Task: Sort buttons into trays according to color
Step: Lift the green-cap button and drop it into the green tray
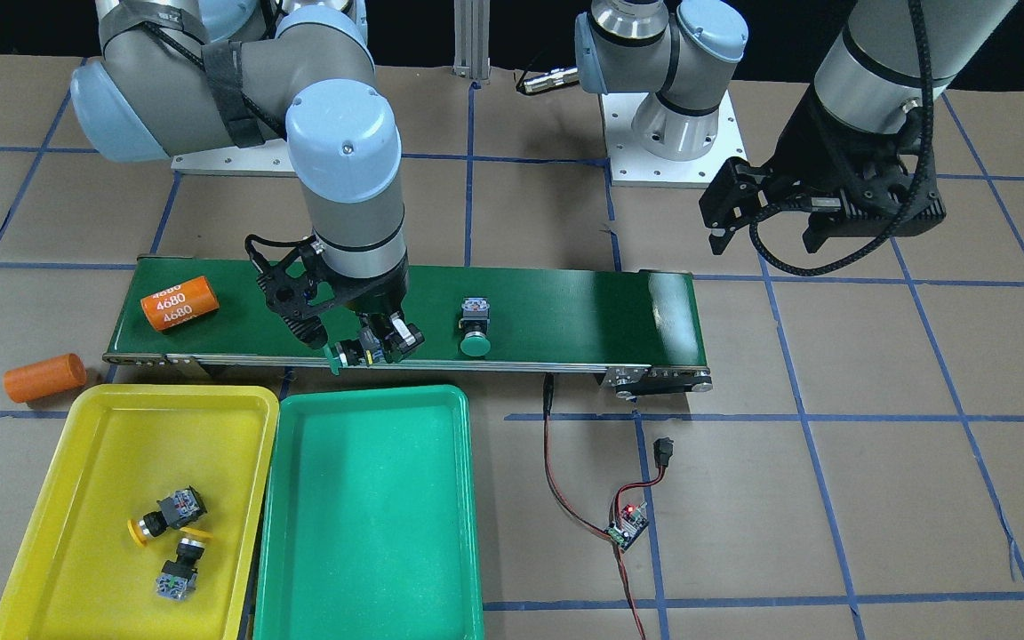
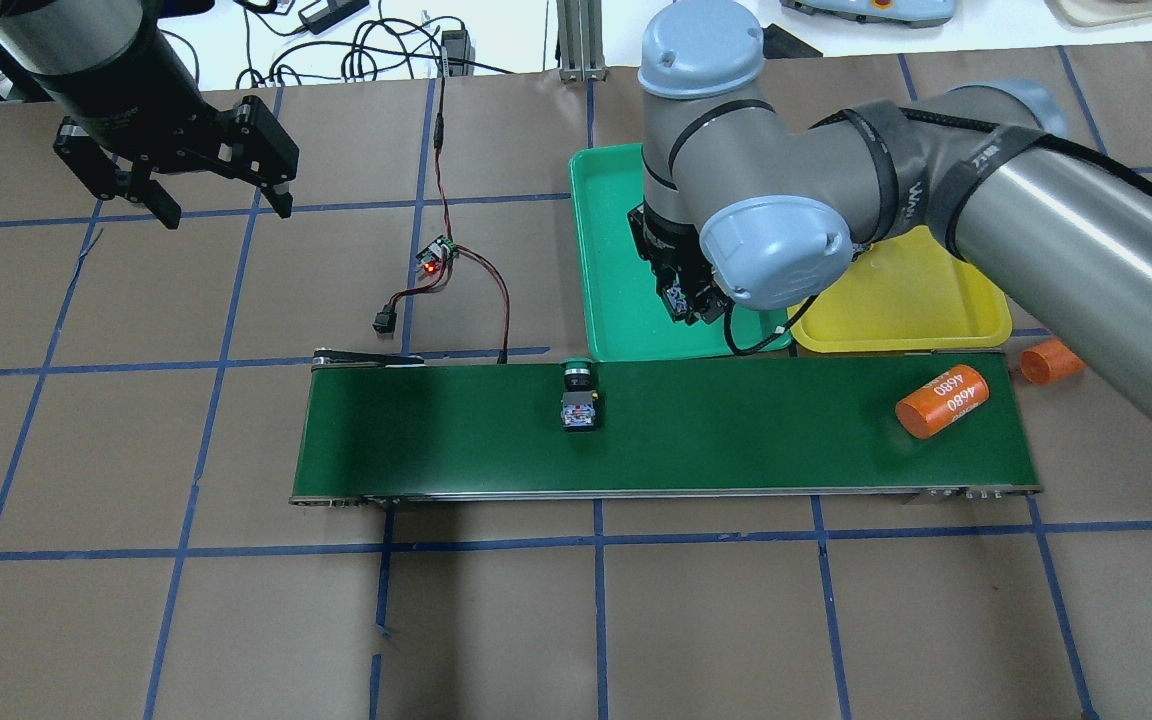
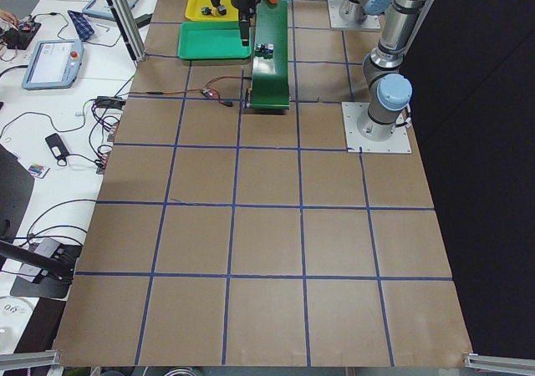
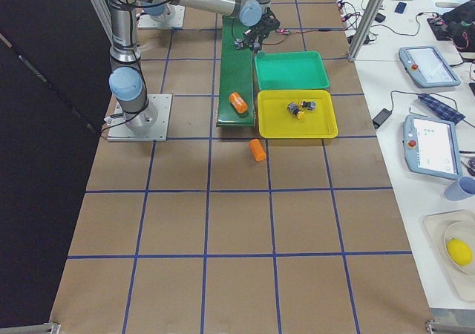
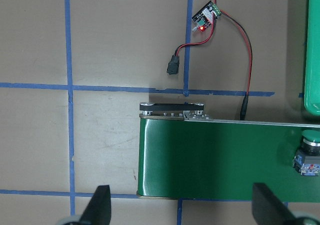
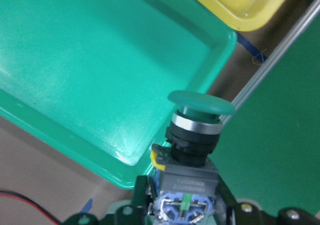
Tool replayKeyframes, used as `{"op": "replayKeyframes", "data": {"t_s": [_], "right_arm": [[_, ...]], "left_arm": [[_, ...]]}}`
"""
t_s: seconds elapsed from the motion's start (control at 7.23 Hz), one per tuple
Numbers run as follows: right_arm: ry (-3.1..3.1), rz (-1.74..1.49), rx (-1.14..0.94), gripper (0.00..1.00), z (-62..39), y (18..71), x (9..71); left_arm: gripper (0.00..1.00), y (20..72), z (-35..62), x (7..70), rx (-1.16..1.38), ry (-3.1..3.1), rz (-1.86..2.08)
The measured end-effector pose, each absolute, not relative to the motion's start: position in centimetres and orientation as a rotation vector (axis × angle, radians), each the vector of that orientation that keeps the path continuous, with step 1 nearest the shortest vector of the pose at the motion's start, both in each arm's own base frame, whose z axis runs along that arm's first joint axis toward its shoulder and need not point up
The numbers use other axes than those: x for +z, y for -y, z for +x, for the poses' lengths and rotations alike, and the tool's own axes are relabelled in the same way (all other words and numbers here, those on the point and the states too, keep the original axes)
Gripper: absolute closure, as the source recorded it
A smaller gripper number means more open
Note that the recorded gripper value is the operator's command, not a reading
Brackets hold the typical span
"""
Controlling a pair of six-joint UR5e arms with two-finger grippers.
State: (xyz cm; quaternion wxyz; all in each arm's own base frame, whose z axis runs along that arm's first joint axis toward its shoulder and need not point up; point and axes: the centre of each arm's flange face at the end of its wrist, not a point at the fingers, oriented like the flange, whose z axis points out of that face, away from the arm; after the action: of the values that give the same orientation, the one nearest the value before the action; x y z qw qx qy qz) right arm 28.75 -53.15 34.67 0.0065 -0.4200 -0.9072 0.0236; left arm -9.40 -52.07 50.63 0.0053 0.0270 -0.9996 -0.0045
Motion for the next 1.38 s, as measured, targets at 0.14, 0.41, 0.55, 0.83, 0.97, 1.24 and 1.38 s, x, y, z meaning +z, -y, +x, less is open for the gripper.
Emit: {"op": "replayKeyframes", "data": {"t_s": [0.14, 0.41, 0.55, 0.83, 0.97, 1.24, 1.38], "right_arm": [[2.89, -1.26, 0.147, 0.6, 28.8, 54.1, 34.9], [2.912, -1.237, 0.244, 0.0, 28.7, 55.7, 34.0], [2.906, -1.235, 0.261, 0.0, 28.5, 56.0, 33.6], [2.907, -1.201, 0.258, 0.0, 28.3, 55.6, 33.4], [2.914, -1.172, 0.251, 0.0, 28.5, 54.7, 33.6], [2.97, -0.958, 0.21, 0.0, 29.8, 50.9, 33.4], [3.018, -0.718, 0.176, 0.0, 30.1, 49.1, 32.5]], "left_arm": [[0.0, 52.1, -9.4, 50.6, -0.014, 3.13, 0.085], [0.0, 52.1, -9.4, 50.6, -0.014, 3.129, 0.085], [0.0, 52.1, -9.4, 50.6, -0.013, 3.129, 0.085], [0.0, 52.1, -9.4, 50.6, -0.014, 3.13, 0.087], [0.0, 52.1, -9.4, 50.6, -0.013, 3.13, 0.087], [0.0, 52.0, -9.4, 50.7, -0.013, 3.13, 0.087], [0.0, 52.0, -9.4, 50.7, -0.013, 3.13, 0.087]]}}
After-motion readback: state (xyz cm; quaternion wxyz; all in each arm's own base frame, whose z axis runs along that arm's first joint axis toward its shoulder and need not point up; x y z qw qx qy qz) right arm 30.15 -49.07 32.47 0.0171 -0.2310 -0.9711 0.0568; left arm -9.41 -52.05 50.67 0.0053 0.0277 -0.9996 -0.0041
